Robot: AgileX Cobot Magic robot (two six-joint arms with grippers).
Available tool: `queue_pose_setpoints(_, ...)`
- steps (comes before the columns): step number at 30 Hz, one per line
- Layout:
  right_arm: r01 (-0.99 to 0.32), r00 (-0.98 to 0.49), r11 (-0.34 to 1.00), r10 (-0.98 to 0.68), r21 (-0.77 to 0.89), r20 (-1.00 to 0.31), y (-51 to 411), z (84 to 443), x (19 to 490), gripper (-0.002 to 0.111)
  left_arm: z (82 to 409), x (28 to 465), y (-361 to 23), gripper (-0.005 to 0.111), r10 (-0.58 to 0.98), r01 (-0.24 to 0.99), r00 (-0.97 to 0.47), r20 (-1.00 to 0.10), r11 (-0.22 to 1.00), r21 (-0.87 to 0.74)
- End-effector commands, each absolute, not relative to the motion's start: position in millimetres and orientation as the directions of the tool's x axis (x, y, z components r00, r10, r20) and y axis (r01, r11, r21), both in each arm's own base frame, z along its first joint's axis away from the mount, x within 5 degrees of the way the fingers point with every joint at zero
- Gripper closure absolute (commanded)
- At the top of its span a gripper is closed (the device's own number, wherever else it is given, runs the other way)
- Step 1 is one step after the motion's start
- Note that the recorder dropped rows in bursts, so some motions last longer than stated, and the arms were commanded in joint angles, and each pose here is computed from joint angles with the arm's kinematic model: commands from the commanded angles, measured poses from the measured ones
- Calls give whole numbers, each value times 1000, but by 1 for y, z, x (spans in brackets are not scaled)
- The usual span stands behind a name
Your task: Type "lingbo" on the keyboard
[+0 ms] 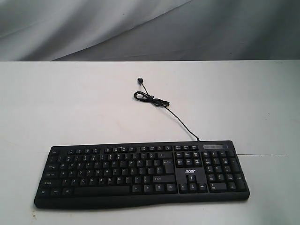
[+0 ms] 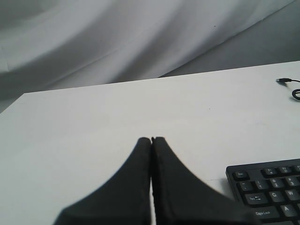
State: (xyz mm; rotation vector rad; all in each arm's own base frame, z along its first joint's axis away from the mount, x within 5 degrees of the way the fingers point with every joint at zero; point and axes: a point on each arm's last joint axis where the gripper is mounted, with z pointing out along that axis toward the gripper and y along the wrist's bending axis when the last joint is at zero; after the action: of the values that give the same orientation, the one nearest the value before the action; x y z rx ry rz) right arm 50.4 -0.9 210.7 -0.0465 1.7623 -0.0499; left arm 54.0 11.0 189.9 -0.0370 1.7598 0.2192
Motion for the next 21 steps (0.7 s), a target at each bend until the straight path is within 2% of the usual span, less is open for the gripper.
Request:
queue_pose_setpoints(1, -3, -249, 999, -50, -50, -967, -1, 188, 52, 108, 189, 54, 10, 107, 93, -139, -190, -977, 983, 121)
queue_pose_setpoints(21, -5, -242, 999, -34, -33, -970, 0, 183, 54, 108, 189, 54, 10, 107, 93, -139, -190, -977, 983, 121)
